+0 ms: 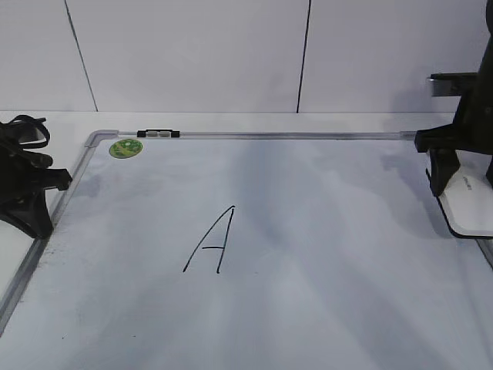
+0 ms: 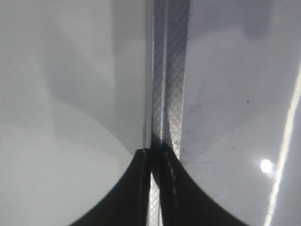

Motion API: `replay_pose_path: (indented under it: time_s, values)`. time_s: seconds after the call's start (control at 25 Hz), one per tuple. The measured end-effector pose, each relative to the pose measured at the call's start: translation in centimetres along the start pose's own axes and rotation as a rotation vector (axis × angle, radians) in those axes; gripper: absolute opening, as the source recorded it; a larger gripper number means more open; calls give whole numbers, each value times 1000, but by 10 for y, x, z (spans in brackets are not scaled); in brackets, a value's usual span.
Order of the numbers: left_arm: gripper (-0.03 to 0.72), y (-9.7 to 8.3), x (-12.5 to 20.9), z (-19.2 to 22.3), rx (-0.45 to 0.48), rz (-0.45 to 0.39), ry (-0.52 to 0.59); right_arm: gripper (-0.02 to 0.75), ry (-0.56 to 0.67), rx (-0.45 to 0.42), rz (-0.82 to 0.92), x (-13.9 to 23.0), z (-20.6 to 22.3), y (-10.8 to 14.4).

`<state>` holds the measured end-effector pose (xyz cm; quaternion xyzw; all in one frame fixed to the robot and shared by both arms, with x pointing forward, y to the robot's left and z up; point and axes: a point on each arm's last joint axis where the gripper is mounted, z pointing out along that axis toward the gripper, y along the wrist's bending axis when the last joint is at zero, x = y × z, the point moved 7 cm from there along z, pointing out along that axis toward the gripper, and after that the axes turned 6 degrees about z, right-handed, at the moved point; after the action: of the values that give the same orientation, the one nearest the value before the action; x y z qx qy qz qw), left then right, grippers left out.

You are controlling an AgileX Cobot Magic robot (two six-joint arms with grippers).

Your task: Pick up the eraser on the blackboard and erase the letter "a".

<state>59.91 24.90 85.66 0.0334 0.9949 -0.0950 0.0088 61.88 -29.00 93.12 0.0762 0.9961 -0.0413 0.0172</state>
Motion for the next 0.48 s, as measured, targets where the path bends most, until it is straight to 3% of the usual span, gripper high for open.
replay_pose_path:
  time_s: [0.48]
  values:
    - [21, 0, -1, 0, -1, 0, -4, 564, 77, 16, -11, -6, 36, 4]
